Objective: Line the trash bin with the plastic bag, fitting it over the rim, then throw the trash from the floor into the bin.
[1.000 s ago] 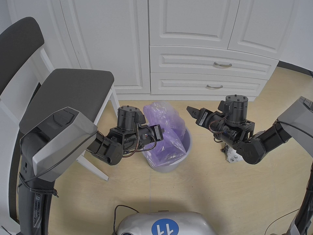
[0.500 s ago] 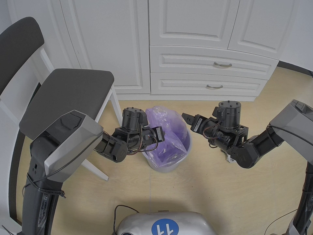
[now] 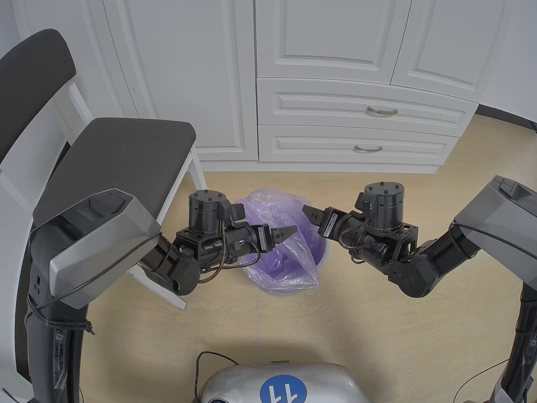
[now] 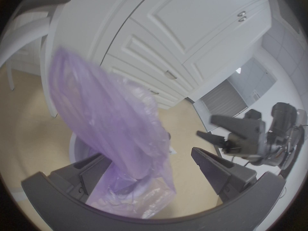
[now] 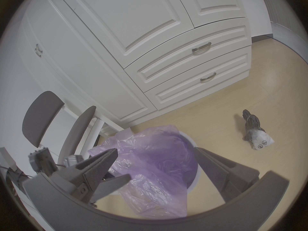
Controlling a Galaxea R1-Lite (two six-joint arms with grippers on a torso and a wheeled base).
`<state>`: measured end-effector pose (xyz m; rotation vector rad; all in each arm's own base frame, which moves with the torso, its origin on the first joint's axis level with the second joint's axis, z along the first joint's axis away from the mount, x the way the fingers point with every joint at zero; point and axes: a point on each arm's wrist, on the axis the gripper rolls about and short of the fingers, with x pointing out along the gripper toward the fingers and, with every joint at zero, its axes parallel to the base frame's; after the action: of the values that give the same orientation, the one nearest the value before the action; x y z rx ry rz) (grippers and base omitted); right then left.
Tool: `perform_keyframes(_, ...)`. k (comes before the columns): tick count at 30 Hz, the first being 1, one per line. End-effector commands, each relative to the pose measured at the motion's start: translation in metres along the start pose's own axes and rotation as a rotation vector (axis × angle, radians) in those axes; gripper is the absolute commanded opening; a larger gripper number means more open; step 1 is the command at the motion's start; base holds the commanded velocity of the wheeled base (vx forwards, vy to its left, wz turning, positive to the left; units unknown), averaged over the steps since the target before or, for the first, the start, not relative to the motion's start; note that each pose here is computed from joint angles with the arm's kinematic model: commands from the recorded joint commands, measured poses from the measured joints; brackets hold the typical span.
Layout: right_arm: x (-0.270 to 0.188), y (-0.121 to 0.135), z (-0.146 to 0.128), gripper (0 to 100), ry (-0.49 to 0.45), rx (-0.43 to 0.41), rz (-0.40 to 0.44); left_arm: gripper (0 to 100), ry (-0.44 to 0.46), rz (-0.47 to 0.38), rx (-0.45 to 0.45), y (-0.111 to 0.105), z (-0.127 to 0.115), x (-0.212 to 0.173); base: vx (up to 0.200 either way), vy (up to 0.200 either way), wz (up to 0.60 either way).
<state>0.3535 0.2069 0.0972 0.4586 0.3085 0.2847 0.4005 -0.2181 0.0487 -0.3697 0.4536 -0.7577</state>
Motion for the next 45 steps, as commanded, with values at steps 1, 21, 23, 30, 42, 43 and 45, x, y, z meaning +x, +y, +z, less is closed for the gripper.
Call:
perform_keyframes(1, -0.003, 0.005, -0.011, 100, 0.024, -0.018, 0.002, 100, -0.033, -0.048, 0.034, -0.021, 0.015, -0.021, 0.000, 0.000, 0.00)
perform_keyframes(21, -0.016, -0.003, -0.074, 100, 0.176, -0.329, -0.100, 100, -0.117, -0.180, 0.046, -0.047, -0.018, 0.000, 0.000, 0.000, 0.00)
perform_keyframes(23, -0.014, -0.002, -0.071, 100, 0.148, -0.325, -0.105, 100, -0.133, -0.188, 0.052, -0.047, -0.018, -0.001, 0.000, 0.000, 0.00)
perform_keyframes(30, -0.004, -0.004, -0.073, 100, 0.099, -0.302, -0.092, 100, -0.130, -0.194, 0.068, -0.047, -0.023, -0.008, 0.000, 0.000, 0.00)
perform_keyframes(42, -0.017, 0.003, -0.012, 100, -0.090, -0.241, -0.074, 100, -0.142, -0.312, 0.124, -0.071, -0.051, -0.006, 0.000, 0.000, 0.00)
perform_keyframes(43, -0.017, 0.003, -0.012, 100, -0.090, -0.241, -0.074, 100, -0.142, -0.312, 0.124, -0.071, -0.051, -0.006, 0.000, 0.000, 0.00)
perform_keyframes(45, -0.021, 0.001, 0.003, 100, -0.121, -0.234, -0.081, 100, -0.142, -0.305, 0.123, -0.069, -0.050, -0.007, 0.000, 0.000, 0.00)
